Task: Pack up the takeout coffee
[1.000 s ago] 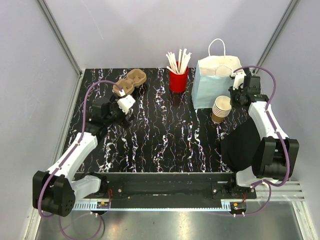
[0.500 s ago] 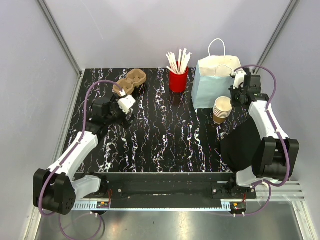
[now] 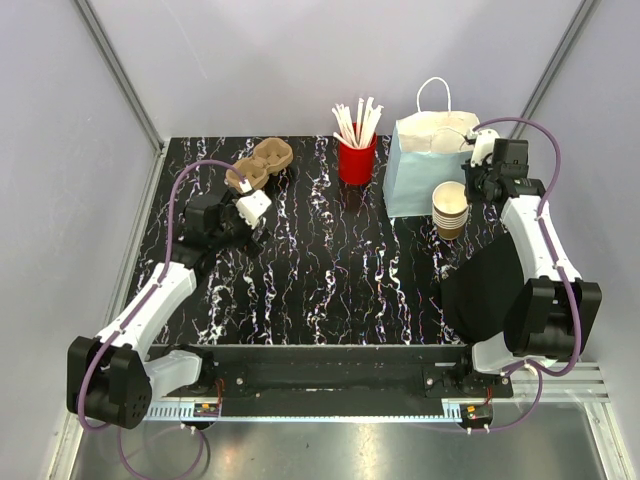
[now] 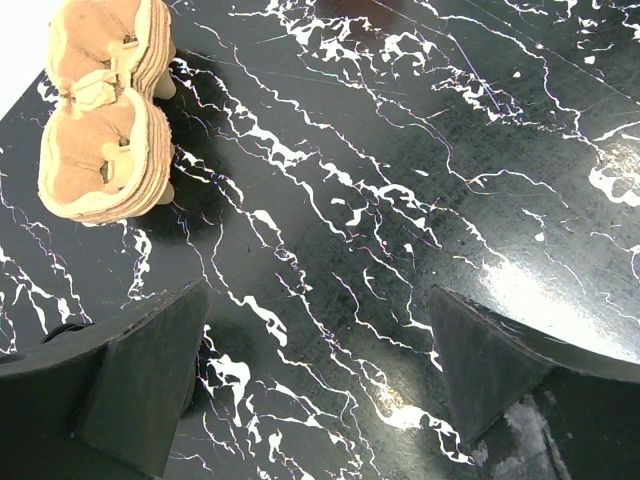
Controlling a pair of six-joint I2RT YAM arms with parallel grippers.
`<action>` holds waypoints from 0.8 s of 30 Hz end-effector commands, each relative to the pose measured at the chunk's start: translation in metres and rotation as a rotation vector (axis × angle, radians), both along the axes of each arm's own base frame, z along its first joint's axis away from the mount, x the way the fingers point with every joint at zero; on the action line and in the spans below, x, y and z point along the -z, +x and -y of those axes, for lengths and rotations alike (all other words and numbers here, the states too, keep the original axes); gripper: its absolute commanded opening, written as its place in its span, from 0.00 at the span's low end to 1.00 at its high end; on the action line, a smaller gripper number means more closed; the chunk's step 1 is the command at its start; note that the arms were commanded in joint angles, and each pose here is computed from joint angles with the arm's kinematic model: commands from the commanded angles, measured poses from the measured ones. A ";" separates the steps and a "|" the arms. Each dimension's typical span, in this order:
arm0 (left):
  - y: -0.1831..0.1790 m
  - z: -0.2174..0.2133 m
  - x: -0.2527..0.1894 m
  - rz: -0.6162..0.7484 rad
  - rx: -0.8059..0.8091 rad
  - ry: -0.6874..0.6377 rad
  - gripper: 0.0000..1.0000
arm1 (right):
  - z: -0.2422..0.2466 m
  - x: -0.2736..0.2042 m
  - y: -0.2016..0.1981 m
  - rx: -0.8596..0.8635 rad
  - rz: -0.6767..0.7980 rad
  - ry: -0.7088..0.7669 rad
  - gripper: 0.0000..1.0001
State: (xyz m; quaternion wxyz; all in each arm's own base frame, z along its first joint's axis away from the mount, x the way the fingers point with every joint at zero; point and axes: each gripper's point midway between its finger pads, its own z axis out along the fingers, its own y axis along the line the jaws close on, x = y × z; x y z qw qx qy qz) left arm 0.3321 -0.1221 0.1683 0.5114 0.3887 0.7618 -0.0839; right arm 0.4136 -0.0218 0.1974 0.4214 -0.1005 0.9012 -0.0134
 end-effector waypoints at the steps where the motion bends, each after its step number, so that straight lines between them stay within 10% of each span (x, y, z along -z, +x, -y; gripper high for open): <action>1: 0.006 0.006 -0.011 0.039 0.021 -0.036 0.99 | 0.004 -0.034 0.005 0.022 0.084 -0.008 0.00; 24: 0.005 0.006 -0.015 0.040 0.022 -0.049 0.99 | -0.012 -0.122 -0.042 -0.070 0.175 -0.004 0.00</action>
